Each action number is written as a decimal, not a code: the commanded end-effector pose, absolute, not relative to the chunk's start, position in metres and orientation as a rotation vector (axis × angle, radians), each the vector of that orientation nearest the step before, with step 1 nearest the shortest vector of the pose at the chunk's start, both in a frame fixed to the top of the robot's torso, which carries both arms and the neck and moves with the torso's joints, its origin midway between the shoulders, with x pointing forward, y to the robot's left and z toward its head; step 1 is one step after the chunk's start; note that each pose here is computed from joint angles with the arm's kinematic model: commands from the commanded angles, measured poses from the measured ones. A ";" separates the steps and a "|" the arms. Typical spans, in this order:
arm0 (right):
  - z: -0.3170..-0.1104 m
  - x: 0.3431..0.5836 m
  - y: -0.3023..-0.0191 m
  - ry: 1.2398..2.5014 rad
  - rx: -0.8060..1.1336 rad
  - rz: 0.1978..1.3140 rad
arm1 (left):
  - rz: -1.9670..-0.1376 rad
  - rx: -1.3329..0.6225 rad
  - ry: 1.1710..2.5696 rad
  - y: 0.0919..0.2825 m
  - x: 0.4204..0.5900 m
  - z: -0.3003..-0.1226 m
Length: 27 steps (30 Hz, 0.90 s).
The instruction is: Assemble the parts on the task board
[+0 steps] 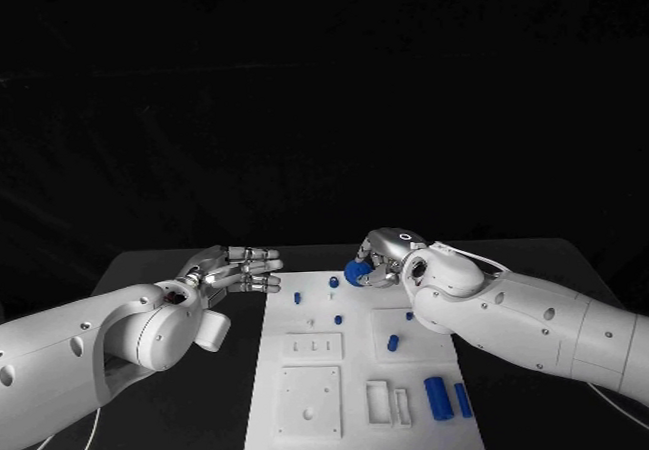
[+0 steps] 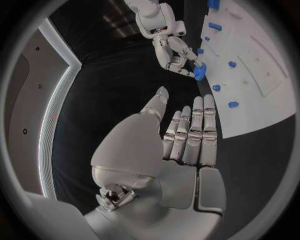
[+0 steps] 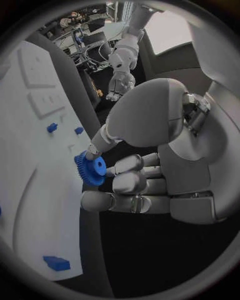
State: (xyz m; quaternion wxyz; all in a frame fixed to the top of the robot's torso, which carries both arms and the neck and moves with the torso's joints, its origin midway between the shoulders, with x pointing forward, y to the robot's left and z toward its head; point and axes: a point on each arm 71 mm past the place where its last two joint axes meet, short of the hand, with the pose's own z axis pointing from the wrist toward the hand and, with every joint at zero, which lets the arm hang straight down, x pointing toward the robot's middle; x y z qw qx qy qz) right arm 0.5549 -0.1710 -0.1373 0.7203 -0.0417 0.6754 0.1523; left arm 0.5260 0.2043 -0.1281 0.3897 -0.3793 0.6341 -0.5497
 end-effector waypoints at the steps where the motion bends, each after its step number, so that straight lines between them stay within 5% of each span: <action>1: -0.135 0.551 -0.158 1.437 -0.131 0.330 | -1.412 -0.951 1.611 0.202 0.526 -0.127; 27: -0.164 0.543 -0.106 1.388 -0.233 0.309 | -1.427 -0.939 1.622 0.195 0.527 -0.127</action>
